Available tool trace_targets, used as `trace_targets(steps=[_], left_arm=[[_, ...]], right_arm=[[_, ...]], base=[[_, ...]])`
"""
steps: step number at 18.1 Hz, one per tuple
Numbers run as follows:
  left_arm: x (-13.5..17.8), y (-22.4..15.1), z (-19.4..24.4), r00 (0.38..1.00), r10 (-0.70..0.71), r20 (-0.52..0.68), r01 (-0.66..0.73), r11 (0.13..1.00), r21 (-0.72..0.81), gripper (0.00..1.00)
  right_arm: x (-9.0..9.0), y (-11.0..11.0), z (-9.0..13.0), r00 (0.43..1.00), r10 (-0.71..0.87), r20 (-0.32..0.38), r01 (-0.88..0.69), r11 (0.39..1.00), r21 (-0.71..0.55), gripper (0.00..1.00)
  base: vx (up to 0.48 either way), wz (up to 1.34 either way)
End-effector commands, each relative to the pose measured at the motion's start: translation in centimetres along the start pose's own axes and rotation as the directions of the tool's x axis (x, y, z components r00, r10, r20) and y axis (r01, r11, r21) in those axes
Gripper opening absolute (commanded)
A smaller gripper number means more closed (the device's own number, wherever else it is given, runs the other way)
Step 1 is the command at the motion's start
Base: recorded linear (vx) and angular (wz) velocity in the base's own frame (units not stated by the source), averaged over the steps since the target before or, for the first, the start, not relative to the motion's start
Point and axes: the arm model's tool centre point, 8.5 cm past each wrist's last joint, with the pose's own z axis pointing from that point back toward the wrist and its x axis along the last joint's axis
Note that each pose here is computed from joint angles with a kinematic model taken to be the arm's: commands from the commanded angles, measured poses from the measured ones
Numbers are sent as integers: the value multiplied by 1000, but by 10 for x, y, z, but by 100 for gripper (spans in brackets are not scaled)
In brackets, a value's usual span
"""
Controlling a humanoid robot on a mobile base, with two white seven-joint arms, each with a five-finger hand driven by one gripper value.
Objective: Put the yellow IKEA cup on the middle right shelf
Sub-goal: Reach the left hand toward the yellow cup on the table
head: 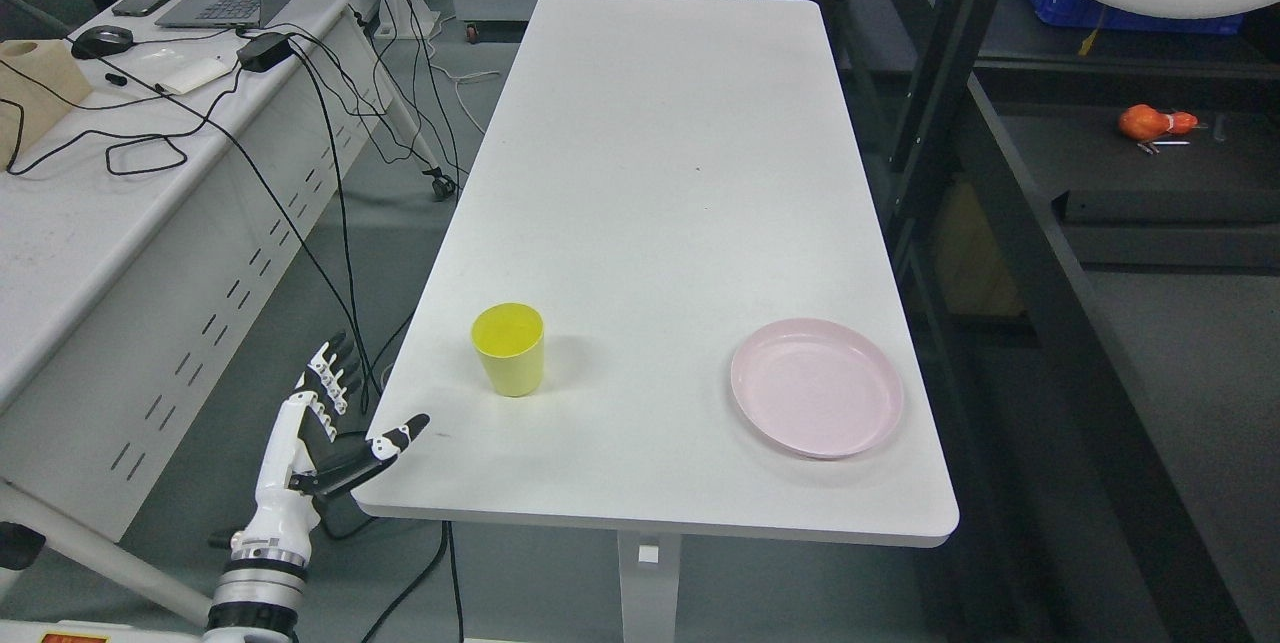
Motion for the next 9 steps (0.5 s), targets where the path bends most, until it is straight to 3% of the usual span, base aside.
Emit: trace_targets(steps=[1,9], left_arm=[[-6,1,-11,1000,-8,-16,7,1000,-12,99],[-4,-35,-15,1000,0,-3,-1,993,-119,99]], right_arm=[[-7,-28,3,1000,-6,-11,4,974,-226,99],[-7,-28,3,1000,-6,-11,4,974,-226,99]], base=[[17,0],[11,0]])
